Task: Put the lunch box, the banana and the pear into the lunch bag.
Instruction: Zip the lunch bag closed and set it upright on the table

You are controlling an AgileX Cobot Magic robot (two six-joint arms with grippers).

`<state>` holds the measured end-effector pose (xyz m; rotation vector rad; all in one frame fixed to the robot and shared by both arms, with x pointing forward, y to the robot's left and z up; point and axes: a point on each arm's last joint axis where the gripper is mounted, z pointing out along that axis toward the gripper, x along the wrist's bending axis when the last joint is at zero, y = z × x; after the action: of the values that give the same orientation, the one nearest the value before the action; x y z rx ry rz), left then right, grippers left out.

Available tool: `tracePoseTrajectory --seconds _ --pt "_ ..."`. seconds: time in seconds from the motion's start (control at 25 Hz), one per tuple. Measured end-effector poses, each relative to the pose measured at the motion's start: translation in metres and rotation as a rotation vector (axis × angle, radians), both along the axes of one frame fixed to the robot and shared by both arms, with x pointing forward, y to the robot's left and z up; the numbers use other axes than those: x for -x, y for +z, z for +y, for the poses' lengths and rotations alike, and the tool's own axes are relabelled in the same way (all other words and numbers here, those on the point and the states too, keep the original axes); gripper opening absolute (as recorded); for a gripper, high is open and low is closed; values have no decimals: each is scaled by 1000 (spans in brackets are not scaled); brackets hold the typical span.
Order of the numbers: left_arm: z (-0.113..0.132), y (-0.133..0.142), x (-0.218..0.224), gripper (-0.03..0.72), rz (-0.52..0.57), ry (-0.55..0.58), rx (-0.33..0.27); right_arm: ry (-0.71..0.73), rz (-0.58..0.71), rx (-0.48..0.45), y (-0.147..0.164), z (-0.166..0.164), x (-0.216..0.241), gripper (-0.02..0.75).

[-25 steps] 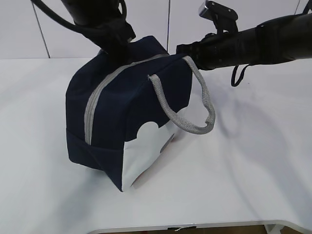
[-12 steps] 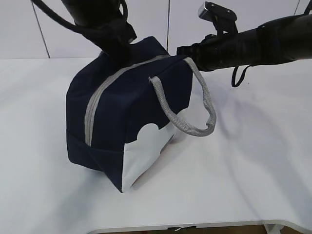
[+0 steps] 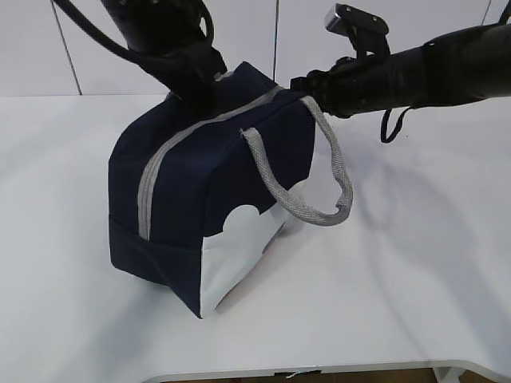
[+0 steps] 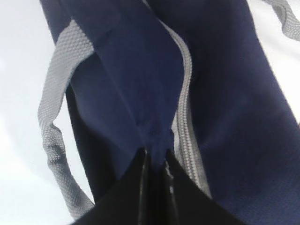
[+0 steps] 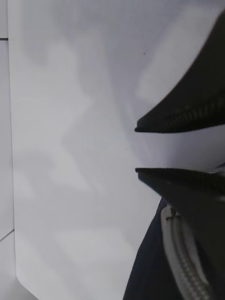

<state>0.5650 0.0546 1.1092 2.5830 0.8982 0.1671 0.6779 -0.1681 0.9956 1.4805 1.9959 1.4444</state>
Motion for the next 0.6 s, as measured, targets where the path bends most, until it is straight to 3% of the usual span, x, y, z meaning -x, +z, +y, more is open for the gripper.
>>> tracePoseTrajectory --seconds 0.12,0.28,0.48,0.6 --pt "0 0 0 -2 3 -1 -2 -4 -10 1 4 -3 0 386" --pt "0 0 0 46 5 1 -3 -2 -73 -10 32 -4 7 426" --pt "1 0 0 237 1 6 -11 18 -168 -4 72 -6 22 443" --pt "3 -1 -1 321 -9 18 -27 108 -230 102 86 -6 32 442"
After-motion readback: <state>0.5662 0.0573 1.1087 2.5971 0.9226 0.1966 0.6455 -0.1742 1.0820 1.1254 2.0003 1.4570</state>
